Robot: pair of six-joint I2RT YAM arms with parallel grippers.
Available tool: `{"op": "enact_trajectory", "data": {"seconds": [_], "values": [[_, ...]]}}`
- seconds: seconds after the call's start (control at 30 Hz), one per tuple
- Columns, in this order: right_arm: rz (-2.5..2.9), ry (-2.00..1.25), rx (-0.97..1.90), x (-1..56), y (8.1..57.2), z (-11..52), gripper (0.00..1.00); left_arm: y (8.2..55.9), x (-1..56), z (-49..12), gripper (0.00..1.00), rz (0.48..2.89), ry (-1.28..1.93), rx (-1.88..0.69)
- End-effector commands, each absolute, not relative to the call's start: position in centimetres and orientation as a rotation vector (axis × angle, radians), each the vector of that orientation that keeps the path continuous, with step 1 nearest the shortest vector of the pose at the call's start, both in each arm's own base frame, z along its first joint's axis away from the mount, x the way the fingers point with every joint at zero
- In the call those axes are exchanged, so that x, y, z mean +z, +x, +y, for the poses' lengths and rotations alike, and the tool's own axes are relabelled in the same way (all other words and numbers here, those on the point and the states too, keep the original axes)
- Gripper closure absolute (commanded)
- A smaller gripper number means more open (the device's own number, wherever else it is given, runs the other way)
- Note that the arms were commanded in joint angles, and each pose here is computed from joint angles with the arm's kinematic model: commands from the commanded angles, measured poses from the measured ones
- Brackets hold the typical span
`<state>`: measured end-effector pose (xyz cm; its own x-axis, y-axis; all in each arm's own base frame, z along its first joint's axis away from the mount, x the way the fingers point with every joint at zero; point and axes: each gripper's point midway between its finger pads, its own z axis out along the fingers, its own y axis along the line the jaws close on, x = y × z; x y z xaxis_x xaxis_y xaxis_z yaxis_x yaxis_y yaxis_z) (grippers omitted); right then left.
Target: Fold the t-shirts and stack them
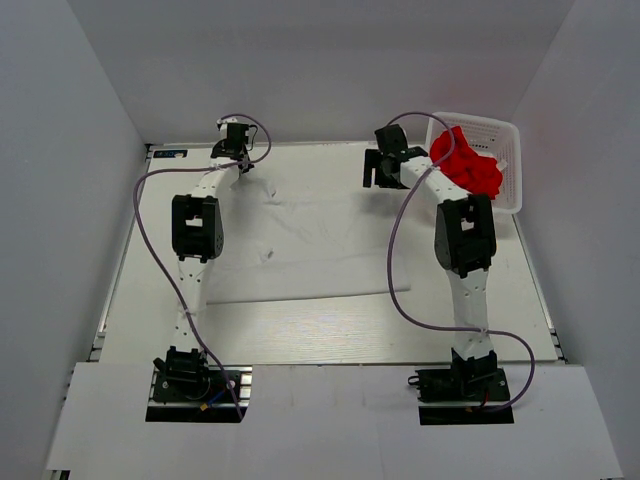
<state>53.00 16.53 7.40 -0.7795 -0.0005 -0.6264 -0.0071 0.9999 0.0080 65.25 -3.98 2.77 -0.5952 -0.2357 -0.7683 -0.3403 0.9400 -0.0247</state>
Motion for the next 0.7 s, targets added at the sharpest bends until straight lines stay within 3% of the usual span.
{"op": "enact_trajectory", "data": {"seconds": [0.0,0.03,0.2,0.37,0.4,0.43,0.53,0.67], "values": [[2.433,0.029,0.058,7.6,54.5,17.5,0.13,64.1,3.5,-3.7,0.95,2.265,-0.405,0.154],[2.433,0.063,0.060,7.4,54.6,17.5,0.13,64.0,3.1,-3.9,1.00,2.270,-0.386,0.146],[2.430,0.128,0.029,5.4,55.5,17.1,0.17,63.9,4.8,-4.1,1.00,2.250,-0.355,0.125],[2.465,0.154,0.046,3.6,55.5,17.6,0.36,63.6,6.8,-3.3,1.00,2.216,-0.378,0.169],[2.473,0.152,0.045,3.3,55.3,17.6,0.42,63.4,6.4,-3.2,1.00,2.224,-0.378,0.172],[2.472,0.166,0.048,3.2,55.3,17.5,0.58,63.2,6.7,-3.2,1.00,2.223,-0.378,0.172],[2.472,0.193,0.052,3.4,55.0,17.4,0.80,62.9,7.0,-3.1,1.00,2.218,-0.363,0.176],[2.433,0.198,0.043,4.9,54.8,17.3,1.00,62.5,8.7,-3.1,1.00,2.198,-0.365,0.169]]}}
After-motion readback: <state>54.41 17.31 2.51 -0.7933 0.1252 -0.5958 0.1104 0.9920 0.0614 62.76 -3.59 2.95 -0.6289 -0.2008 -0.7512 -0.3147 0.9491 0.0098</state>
